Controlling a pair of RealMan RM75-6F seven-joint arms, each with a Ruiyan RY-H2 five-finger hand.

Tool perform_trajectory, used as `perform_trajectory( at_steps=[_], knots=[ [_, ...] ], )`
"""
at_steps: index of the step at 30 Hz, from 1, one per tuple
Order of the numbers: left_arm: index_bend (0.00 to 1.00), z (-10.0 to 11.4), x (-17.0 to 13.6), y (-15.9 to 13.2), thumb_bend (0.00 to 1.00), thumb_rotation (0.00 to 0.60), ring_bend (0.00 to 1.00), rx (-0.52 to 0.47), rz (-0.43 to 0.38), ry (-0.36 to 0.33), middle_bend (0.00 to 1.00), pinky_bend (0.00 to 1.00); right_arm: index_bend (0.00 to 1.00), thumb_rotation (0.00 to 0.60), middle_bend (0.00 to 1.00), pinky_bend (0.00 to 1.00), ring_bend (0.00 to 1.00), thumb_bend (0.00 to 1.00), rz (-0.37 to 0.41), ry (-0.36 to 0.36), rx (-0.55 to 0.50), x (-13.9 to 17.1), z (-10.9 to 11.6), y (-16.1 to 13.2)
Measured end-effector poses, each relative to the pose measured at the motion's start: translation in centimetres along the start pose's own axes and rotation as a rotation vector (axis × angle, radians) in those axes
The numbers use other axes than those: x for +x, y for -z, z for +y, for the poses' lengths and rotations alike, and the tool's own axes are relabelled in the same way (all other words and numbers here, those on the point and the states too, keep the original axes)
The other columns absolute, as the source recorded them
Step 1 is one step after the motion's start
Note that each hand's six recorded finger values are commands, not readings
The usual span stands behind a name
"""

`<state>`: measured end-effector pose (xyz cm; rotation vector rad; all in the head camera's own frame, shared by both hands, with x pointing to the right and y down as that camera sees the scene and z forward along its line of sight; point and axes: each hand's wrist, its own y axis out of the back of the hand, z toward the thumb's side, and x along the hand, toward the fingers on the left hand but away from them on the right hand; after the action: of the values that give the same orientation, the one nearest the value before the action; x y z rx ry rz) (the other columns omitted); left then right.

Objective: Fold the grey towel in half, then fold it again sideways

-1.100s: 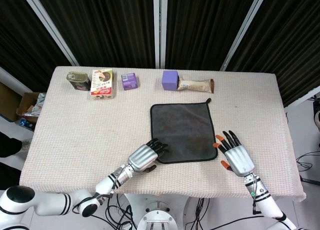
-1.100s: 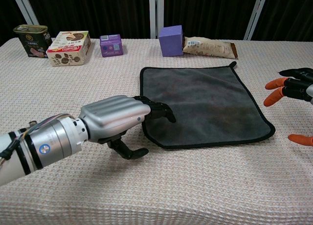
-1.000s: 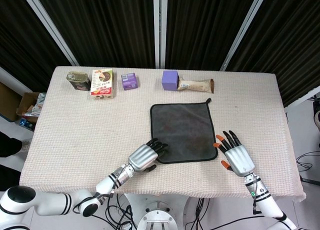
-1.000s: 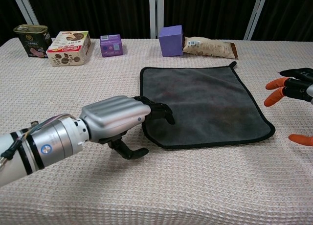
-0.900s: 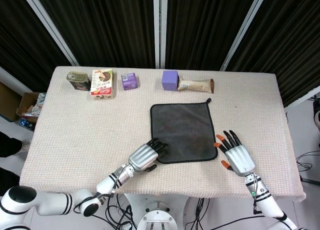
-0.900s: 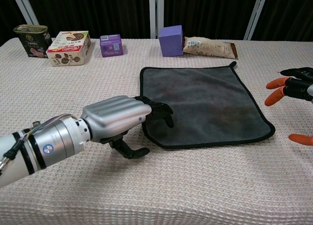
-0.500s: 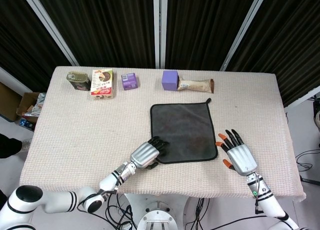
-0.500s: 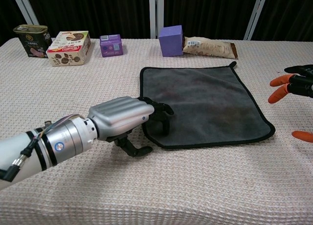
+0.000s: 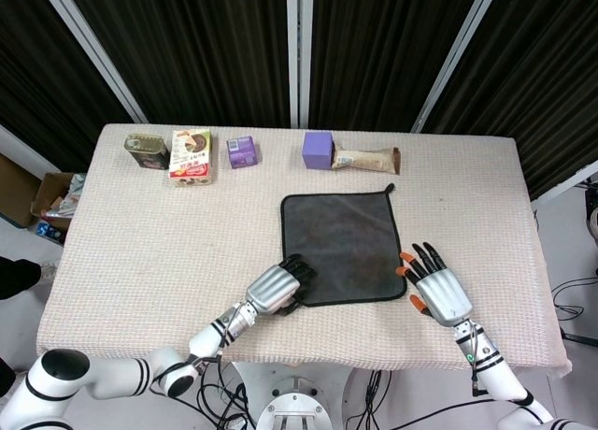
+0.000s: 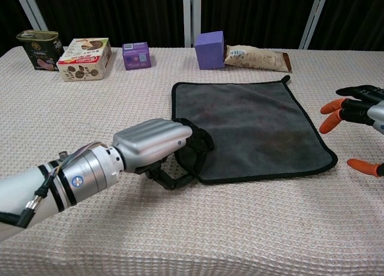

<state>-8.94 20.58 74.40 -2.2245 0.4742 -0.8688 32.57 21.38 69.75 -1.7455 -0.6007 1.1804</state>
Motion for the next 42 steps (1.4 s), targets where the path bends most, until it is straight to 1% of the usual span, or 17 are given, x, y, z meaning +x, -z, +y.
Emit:
perform_trajectory(
  at_steps=[3, 9, 16, 19, 22, 24, 27, 31, 34, 38, 42],
  knots=[
    [0.63, 0.0, -0.1, 0.1, 0.47, 0.6, 0.17, -0.013, -0.001, -0.011, 0.23, 0.1, 0.39, 0.6, 0.19, 0.0, 0.0, 0.2, 0.02, -0.011, 0.008, -0.1, -0.3, -0.2],
    [0.63, -0.2, -0.2, 0.2, 0.47, 0.6, 0.17, -0.025, -0.002, -0.012, 0.23, 0.1, 0.45, 0.6, 0.21, 0.0, 0.0, 0.2, 0.059, -0.023, 0.054, -0.4, -1.3, -0.4],
    [0.63, -0.1, -0.3, 0.4, 0.47, 0.6, 0.17, -0.037, 0.003, -0.02, 0.23, 0.1, 0.48, 0.6, 0.23, 0.0, 0.0, 0.21, 0.082, -0.006, 0.08, -1.1, -1.9, -0.6],
    [0.63, -0.1, -0.2, 0.4, 0.47, 0.6, 0.17, -0.042, 0.004, -0.02, 0.23, 0.1, 0.5, 0.6, 0.23, 0.0, 0.0, 0.23, 0.09, 0.002, 0.08, -1.5, -2.0, -0.7],
    [0.63, -0.1, -0.2, 0.4, 0.47, 0.6, 0.17, -0.051, 0.006, -0.021, 0.23, 0.1, 0.57, 0.6, 0.25, 0.0, 0.0, 0.27, 0.096, 0.004, 0.086, -1.9, -2.2, -0.7],
    [0.63, -0.1, -0.1, 0.5, 0.47, 0.6, 0.17, -0.062, 0.009, -0.021, 0.23, 0.1, 0.67, 0.6, 0.28, 0.0, 0.0, 0.34, 0.099, 0.004, 0.085, -2.3, -2.3, -0.8],
    [0.63, 0.0, -0.2, 0.6, 0.47, 0.6, 0.17, -0.093, 0.014, -0.022, 0.23, 0.1, 0.75, 0.6, 0.32, 0.0, 0.0, 0.4, 0.109, 0.005, 0.071, -2.7, -2.5, -1.2],
    [0.63, 0.7, -0.8, 0.7, 0.47, 0.6, 0.17, -0.141, 0.008, -0.038, 0.23, 0.1, 0.77, 0.6, 0.33, 0.0, 0.0, 0.41, 0.125, 0.018, 0.054, -2.5, -2.2, -1.8],
    [0.63, 1.5, -1.9, 0.7, 0.47, 0.6, 0.17, -0.176, -0.006, -0.053, 0.23, 0.1, 0.78, 0.6, 0.33, 0.0, 0.0, 0.4, 0.139, 0.024, 0.04, -2.0, -1.8, -2.4],
    [0.63, 2.6, -4.0, 0.9, 0.47, 0.6, 0.17, -0.218, -0.025, -0.064, 0.23, 0.1, 0.78, 0.6, 0.33, 0.0, 0.0, 0.4, 0.158, 0.029, 0.02, -1.3, -1.1, -3.4],
    [0.63, 3.1, -6.0, 1.1, 0.47, 0.6, 0.17, -0.236, -0.038, -0.066, 0.23, 0.1, 0.77, 0.6, 0.33, 0.0, 0.0, 0.4, 0.178, 0.032, 0.004, -0.7, -0.5, -4.6]
  ],
)
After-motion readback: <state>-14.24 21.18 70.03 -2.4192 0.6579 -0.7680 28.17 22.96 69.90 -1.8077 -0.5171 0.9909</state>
